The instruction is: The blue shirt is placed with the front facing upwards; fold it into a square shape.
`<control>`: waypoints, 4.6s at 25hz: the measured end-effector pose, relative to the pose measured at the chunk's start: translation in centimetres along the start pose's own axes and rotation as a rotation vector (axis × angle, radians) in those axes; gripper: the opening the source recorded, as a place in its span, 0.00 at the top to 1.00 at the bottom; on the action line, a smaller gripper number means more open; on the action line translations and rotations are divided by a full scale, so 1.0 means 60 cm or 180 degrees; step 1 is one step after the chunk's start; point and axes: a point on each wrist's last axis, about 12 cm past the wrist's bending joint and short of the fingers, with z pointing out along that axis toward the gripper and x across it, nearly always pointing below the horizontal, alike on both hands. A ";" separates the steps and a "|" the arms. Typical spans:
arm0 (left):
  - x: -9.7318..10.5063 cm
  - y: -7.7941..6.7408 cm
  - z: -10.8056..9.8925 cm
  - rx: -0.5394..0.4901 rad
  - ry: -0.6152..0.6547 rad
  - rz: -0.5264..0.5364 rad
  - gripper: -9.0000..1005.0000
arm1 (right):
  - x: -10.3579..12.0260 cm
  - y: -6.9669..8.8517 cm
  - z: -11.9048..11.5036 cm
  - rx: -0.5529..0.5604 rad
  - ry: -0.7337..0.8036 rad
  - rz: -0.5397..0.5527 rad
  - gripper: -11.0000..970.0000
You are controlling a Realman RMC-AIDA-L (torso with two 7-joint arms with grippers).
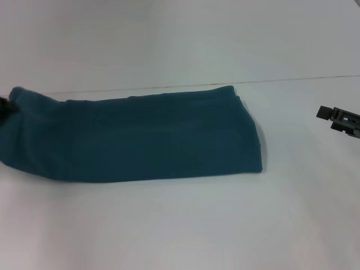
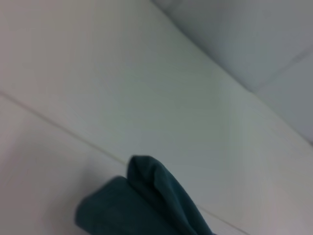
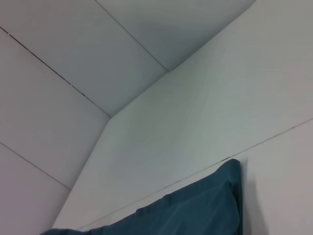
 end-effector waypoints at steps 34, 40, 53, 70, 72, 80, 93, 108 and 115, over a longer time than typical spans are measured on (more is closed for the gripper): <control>0.001 -0.330 0.081 0.0955 0.0776 0.1110 0.95 | 0.009 -0.002 -0.003 0.0000 0.0010 -0.0020 0.04; 0.034 -0.364 0.116 0.0993 0.0756 0.1138 0.95 | 0.011 -0.003 -0.003 -0.0005 0.0021 -0.0005 0.04; 0.096 -0.397 0.178 0.0856 0.0639 0.1185 0.95 | 0.014 -0.001 0.001 -0.0023 0.0045 0.0008 0.04; 0.125 -0.430 0.205 0.0830 0.0657 0.1388 0.89 | 0.010 0.009 0.022 -0.0094 0.0071 0.0011 0.04; 0.127 -0.431 0.209 0.0796 0.0615 0.1423 0.88 | 0.009 0.011 0.027 -0.0114 0.0076 0.0006 0.04; 0.130 -0.427 0.212 0.0754 0.0614 0.1441 0.85 | 0.007 0.023 0.045 -0.0194 0.0093 -0.0004 0.04; 0.134 -0.420 0.208 0.0883 0.0658 0.1430 0.80 | 0.012 0.027 0.058 -0.0179 0.0177 -0.0036 0.04; 0.099 -0.368 0.175 0.0902 0.0601 0.1175 0.46 | 0.019 0.028 0.064 -0.0150 0.0284 -0.0052 0.04; 0.053 -0.234 0.099 0.0857 0.0614 0.0530 0.40 | 0.011 0.032 0.073 -0.0122 0.0392 -0.0135 0.04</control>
